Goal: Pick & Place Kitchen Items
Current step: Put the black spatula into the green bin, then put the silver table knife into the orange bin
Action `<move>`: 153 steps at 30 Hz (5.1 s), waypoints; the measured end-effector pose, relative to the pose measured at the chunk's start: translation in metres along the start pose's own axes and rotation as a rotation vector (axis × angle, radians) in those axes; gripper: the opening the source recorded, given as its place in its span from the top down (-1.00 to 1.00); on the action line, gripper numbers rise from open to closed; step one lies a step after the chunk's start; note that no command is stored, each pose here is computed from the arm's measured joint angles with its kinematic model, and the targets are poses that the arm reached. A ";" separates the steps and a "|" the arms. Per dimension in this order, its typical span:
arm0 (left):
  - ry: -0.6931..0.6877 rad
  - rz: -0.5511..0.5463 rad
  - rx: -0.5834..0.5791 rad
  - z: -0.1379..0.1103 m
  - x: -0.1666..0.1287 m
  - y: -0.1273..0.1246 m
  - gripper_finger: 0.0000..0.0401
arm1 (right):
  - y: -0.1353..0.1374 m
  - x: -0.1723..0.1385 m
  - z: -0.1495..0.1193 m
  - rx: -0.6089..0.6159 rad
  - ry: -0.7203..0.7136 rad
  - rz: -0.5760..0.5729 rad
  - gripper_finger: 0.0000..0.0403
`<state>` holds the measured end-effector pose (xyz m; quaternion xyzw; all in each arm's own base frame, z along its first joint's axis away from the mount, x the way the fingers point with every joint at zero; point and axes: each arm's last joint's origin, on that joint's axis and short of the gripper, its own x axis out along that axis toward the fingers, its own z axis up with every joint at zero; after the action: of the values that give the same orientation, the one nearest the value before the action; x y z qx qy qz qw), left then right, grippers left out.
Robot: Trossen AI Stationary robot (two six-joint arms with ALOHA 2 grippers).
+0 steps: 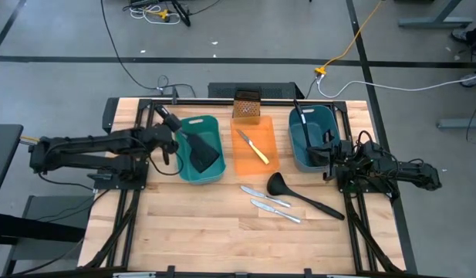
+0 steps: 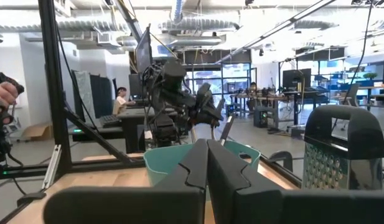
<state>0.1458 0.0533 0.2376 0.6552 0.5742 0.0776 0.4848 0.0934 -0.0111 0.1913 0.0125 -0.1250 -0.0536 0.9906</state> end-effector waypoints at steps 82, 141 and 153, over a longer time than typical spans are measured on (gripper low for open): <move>-1.235 0.189 -1.583 0.004 -0.089 -0.005 0.99 | -0.001 0.000 -0.002 -0.007 0.020 -0.026 0.96; -1.282 0.351 -1.609 0.017 -0.038 -0.074 0.93 | 0.080 0.102 0.033 0.232 0.937 0.058 0.85; -1.272 0.348 -1.625 0.017 -0.038 -0.075 0.93 | 0.140 0.115 -0.043 0.242 1.212 0.007 0.20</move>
<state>0.0940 0.0032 0.1919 0.1255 -0.1141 0.1498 0.9741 0.2296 0.1162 0.1830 0.1526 0.4546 -0.0193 0.8773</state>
